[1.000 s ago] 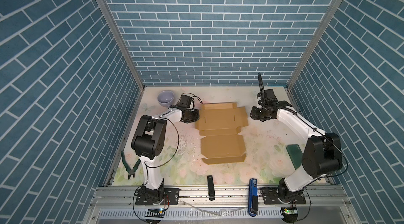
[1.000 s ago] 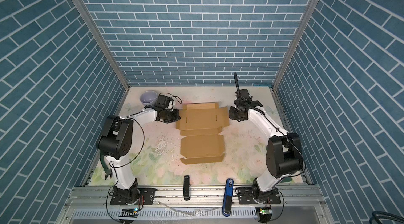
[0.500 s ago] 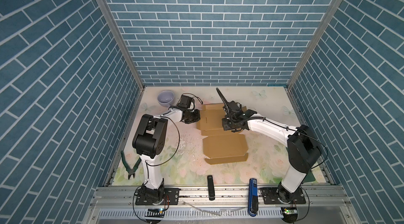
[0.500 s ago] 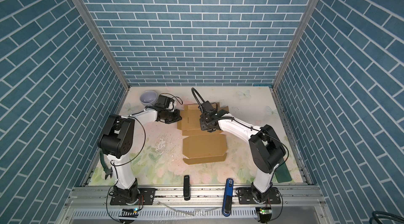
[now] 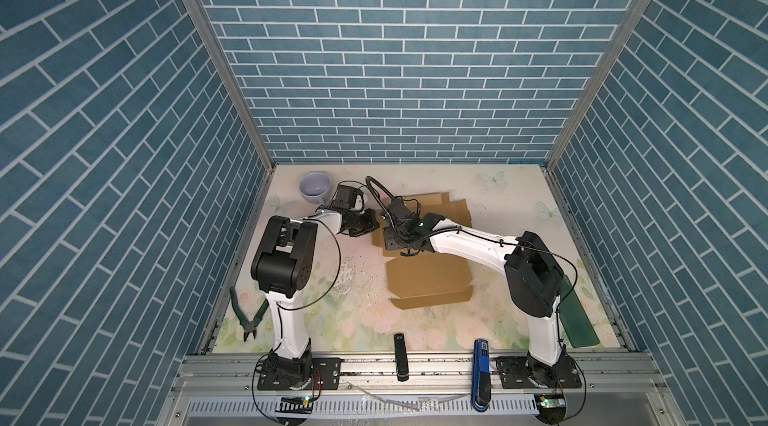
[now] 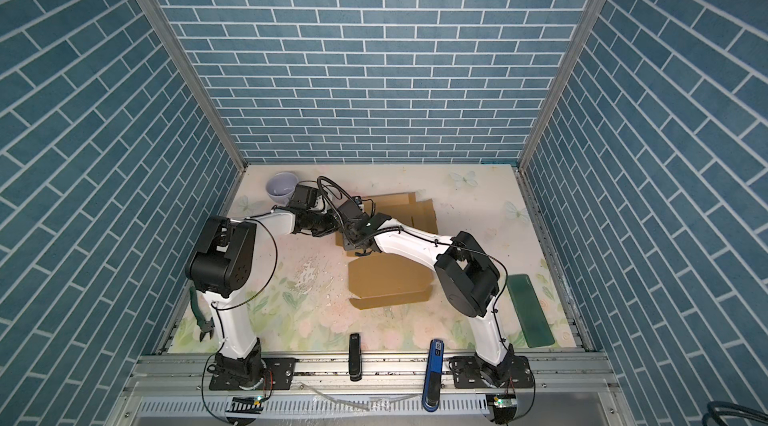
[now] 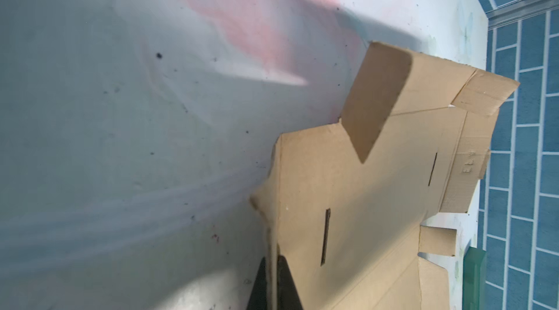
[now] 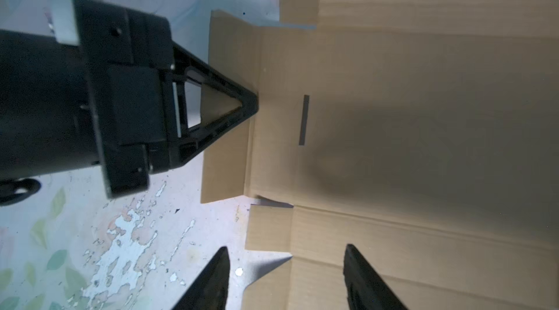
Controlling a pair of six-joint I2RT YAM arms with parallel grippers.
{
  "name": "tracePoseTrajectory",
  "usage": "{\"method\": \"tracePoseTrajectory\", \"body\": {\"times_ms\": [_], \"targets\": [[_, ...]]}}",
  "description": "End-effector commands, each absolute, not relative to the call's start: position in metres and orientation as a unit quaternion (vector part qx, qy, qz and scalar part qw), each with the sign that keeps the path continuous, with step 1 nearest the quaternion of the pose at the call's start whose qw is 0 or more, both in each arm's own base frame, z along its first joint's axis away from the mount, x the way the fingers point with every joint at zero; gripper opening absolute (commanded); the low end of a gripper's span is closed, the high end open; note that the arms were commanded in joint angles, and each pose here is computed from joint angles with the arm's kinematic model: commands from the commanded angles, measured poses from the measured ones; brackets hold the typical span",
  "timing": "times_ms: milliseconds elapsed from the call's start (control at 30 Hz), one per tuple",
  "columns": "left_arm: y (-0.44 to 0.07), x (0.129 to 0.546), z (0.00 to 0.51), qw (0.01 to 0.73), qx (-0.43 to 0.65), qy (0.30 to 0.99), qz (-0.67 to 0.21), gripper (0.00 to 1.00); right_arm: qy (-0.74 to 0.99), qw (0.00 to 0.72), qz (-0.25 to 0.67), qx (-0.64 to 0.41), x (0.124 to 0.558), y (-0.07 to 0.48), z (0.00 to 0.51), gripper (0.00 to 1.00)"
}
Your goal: Fold the paper box
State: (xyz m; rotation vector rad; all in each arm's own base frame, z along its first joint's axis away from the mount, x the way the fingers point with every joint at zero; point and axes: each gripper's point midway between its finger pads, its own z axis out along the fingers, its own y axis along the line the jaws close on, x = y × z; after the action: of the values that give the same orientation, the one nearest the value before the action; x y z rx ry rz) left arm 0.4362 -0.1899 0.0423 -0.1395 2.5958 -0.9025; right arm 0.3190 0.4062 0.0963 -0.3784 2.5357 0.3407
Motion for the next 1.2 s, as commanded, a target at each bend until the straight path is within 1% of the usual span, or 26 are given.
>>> {"method": "tracePoseTrajectory", "body": {"times_ms": [0,633,767,800,900,1067,1167], "targets": [[-0.190,0.434,0.032,0.186,-0.050,0.924,-0.329,0.03,0.951,0.261,0.114,-0.115,0.315,0.412,0.087,0.61],[-0.191,0.433,0.033,0.187,-0.050,0.920,-0.340,0.02,0.962,0.233,0.098,-0.102,0.310,0.420,0.048,0.63],[-0.192,0.433,0.033,0.187,-0.049,0.920,-0.342,0.01,0.962,0.232,0.098,-0.100,0.311,0.421,0.049,0.63],[-0.192,0.433,0.032,0.187,-0.050,0.920,-0.342,0.01,0.965,0.224,0.088,-0.102,0.310,0.420,0.036,0.62],[-0.192,0.433,0.033,0.186,-0.050,0.919,-0.343,0.01,0.967,0.220,0.079,-0.103,0.310,0.419,0.031,0.62],[-0.191,0.433,0.032,0.186,-0.049,0.919,-0.343,0.01,0.969,0.220,0.055,-0.100,0.311,0.410,0.026,0.60],[-0.190,0.433,0.032,0.186,-0.050,0.919,-0.343,0.00,0.968,0.228,0.046,-0.094,0.313,0.404,0.030,0.54]]}}
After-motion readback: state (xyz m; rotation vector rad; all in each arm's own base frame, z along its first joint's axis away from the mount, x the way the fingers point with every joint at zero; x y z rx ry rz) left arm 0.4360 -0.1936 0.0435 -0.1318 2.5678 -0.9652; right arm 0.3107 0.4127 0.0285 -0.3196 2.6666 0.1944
